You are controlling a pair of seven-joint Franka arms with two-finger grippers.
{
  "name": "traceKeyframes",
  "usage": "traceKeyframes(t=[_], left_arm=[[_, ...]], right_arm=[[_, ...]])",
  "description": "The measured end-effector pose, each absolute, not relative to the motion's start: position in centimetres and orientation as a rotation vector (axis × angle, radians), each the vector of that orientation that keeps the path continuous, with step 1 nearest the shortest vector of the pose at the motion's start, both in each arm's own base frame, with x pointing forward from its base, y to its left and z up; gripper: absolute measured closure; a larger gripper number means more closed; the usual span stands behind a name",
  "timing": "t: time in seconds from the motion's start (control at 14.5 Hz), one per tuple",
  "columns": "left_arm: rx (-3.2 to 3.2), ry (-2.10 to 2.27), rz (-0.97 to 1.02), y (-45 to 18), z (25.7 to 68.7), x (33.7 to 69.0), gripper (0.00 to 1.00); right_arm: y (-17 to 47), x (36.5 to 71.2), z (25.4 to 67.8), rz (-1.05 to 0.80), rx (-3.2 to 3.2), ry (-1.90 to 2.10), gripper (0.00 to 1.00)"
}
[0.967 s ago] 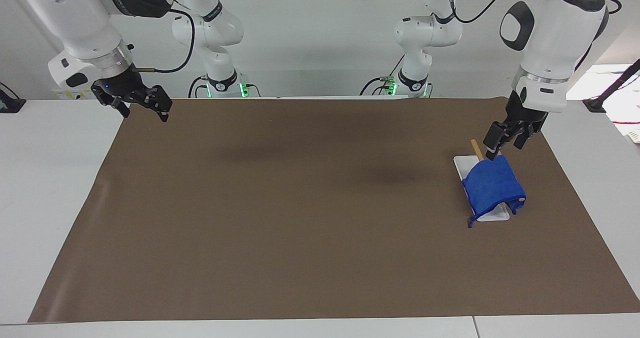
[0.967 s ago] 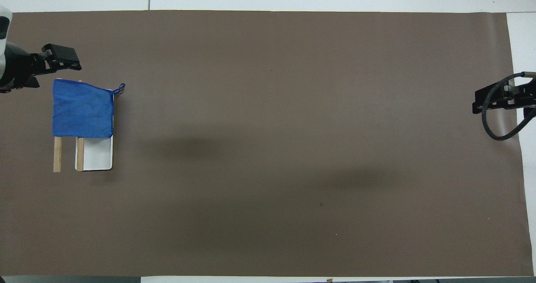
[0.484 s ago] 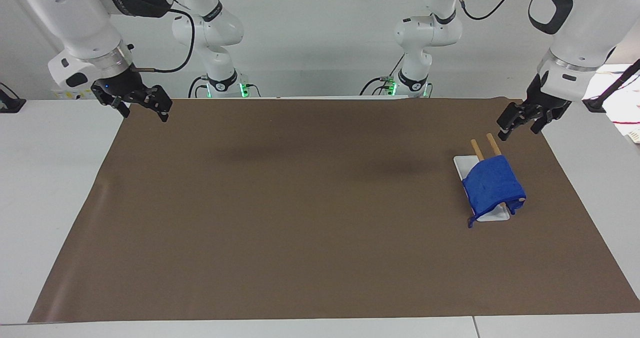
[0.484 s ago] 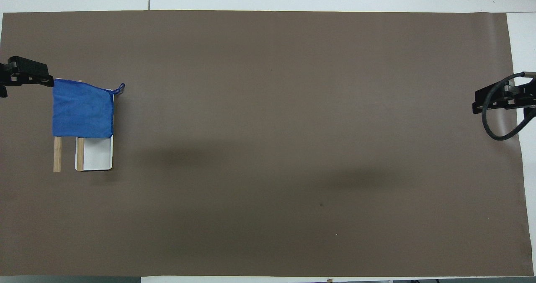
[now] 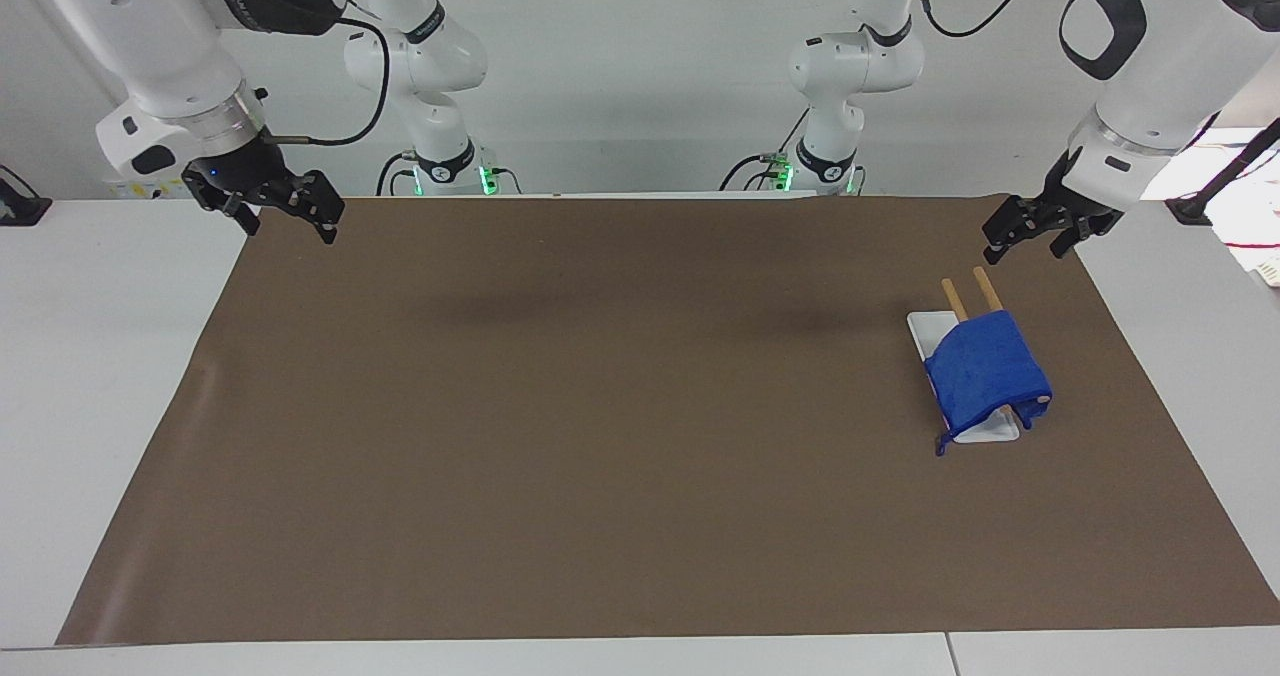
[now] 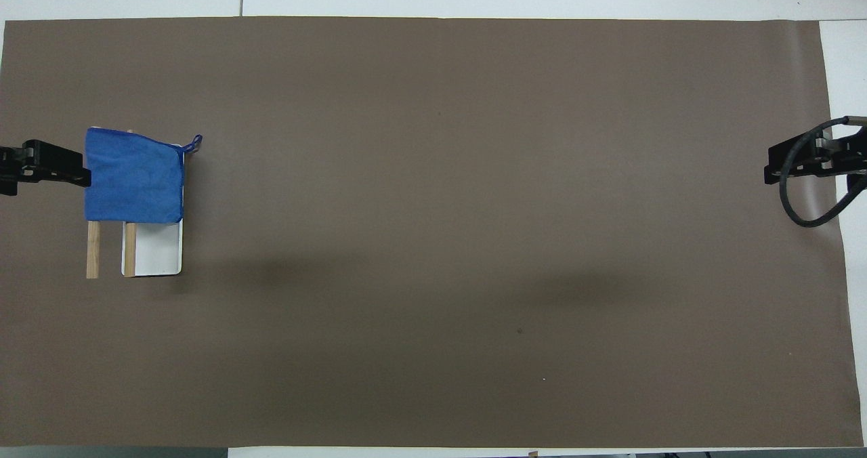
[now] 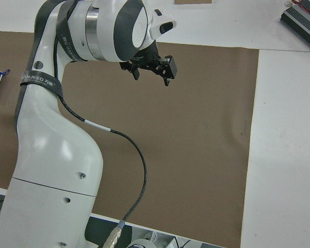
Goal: Right arm passes towel to left arm to hang
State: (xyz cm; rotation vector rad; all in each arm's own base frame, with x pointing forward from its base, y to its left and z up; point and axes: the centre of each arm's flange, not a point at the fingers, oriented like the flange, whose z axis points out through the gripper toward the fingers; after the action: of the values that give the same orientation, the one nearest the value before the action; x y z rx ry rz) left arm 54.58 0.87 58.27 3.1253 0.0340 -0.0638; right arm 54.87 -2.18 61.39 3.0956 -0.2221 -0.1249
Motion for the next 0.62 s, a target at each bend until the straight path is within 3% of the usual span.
traceKeyframes(t=[0.62], left_arm=[[3.163, -0.010, -0.012, 0.3, 61.0, 54.6, 0.00]], right_arm=[[-2.0, 55.2, 61.6, -0.087, 3.126, -0.225, 0.00]])
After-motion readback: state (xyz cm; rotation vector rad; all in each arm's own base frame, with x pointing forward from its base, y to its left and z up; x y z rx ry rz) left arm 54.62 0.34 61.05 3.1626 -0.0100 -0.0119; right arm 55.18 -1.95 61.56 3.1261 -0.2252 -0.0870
